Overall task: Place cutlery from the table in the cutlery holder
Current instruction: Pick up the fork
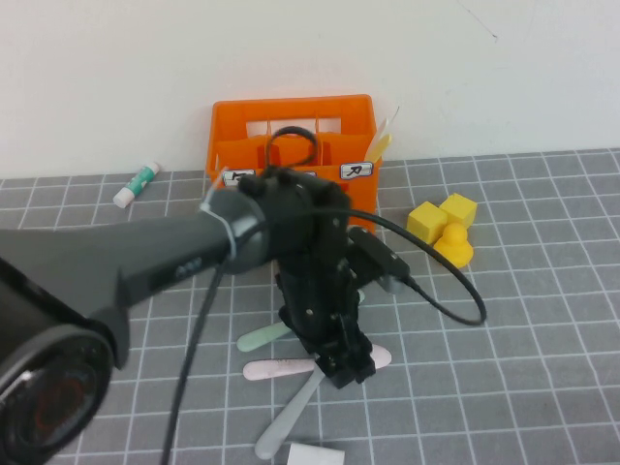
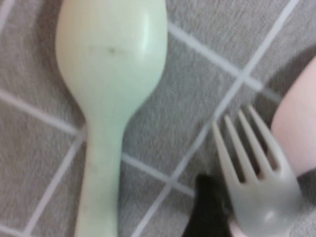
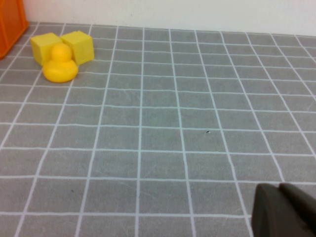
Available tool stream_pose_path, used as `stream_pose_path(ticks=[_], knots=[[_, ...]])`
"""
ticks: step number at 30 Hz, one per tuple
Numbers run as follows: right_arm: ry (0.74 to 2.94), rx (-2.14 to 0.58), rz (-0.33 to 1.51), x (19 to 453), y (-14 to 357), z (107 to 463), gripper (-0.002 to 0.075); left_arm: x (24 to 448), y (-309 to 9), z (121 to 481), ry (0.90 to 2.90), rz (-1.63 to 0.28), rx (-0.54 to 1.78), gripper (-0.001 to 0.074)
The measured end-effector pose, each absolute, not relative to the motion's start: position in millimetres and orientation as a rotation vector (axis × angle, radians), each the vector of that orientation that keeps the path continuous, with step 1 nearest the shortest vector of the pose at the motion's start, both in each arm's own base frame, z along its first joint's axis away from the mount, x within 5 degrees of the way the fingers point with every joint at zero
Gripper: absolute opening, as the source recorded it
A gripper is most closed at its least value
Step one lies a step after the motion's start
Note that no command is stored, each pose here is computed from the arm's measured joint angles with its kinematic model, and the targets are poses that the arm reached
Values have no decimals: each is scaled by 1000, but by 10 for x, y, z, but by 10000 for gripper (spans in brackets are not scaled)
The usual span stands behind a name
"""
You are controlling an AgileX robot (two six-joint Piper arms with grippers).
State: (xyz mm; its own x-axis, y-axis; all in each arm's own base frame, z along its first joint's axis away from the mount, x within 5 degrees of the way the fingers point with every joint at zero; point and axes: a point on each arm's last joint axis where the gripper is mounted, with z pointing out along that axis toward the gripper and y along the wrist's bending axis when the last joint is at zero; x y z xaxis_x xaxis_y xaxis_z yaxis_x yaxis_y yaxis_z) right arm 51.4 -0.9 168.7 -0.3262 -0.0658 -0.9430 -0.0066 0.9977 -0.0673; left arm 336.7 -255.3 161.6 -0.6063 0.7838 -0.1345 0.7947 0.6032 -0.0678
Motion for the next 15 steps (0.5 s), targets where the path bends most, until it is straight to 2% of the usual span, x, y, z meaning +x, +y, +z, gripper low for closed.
stream_pose_path(ticks=[5,11,15], knots=[[1902,-52,-60,514,-9,1687,-3,3302,-2635,1597,2702,3,1379,407],[1902,-52,-60,514,-9,1687,-3,3279,-2664,1603,2690,87,1375,248],[1902,-52,-60,514,-9,1687,-3,3279,-2653,1604,2693,104,1380,242]])
